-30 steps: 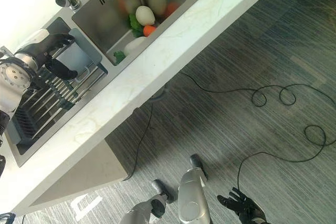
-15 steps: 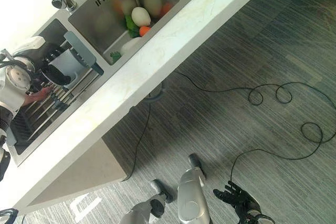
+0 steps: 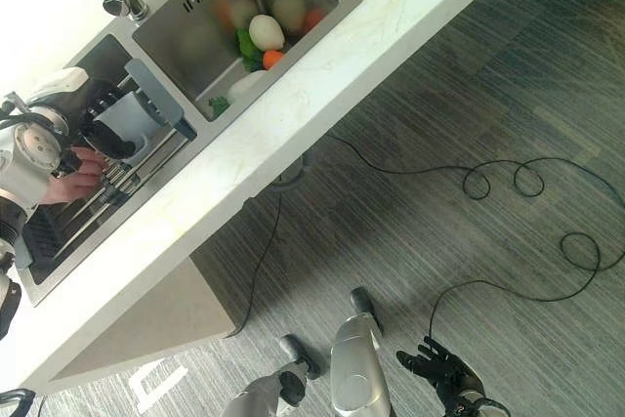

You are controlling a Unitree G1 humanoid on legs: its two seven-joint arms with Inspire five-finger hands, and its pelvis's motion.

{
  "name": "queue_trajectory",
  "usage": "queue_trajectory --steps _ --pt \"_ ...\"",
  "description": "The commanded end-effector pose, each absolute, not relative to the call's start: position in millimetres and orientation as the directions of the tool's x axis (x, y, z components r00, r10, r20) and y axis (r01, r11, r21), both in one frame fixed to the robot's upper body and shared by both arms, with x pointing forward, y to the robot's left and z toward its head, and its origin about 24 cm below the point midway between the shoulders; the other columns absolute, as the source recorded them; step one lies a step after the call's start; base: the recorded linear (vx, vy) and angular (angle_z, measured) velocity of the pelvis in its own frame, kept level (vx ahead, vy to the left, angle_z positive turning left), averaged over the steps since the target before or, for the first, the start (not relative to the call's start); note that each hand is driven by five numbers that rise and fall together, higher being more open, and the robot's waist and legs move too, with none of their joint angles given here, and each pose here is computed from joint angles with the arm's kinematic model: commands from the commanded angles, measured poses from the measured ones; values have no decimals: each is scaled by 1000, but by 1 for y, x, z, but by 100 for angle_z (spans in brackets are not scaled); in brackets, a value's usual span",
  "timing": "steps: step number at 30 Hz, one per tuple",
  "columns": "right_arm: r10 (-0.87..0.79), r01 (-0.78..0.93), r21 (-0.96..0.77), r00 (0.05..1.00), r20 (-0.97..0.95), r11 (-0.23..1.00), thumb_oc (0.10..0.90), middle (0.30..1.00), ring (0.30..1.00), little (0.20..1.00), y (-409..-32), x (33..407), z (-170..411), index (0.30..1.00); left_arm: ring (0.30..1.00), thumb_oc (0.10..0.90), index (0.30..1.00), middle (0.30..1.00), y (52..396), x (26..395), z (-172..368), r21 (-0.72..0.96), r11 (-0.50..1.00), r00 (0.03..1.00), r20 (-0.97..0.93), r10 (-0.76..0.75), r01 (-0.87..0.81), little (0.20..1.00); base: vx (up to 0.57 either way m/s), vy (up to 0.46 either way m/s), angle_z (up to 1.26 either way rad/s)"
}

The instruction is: Place the dishes in the dishwasher.

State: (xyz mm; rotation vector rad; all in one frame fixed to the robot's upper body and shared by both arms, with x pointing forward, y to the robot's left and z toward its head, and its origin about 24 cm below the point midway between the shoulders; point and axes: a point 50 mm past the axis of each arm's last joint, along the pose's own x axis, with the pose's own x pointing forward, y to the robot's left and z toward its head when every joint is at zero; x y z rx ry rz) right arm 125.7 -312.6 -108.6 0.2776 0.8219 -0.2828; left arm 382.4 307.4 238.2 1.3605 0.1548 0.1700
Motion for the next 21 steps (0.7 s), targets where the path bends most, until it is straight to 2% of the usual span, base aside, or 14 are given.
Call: queue_trajectory --steps 1,5,6,7,10,21 --pt "-122 349 152 650 -750 925 800 900 900 900 -307 116 -113 900 300 400 300 300 351 362 212 984 174 918 -93 385 27 300 -8 -2 5" --pt "-127 357 141 631 -765 923 800 900 900 900 -306 109 -116 900 300 400 300 300 355 359 216 981 193 912 -77 403 -2 300 3 2 13" --pt "-129 360 138 625 -770 923 800 900 900 900 -306 108 -117 900 387 458 387 387 357 357 216 979 202 909 -76 410 -9 387 23 4 10" --pt "-133 366 132 615 -777 921 800 900 900 900 -306 105 -118 900 900 800 900 900 360 356 217 975 223 899 -85 429 -15 900 26 3 5" --pt "-145 383 117 589 -795 916 800 900 900 900 -306 98 -121 900 900 800 900 900 365 351 213 965 262 884 -117 452 -6 900 41 3 8" --pt "-160 444 79 476 -865 893 800 900 900 900 -301 64 -137 900 900 800 900 900 377 333 265 950 247 899 70 432 -193 900 27 -14 17"
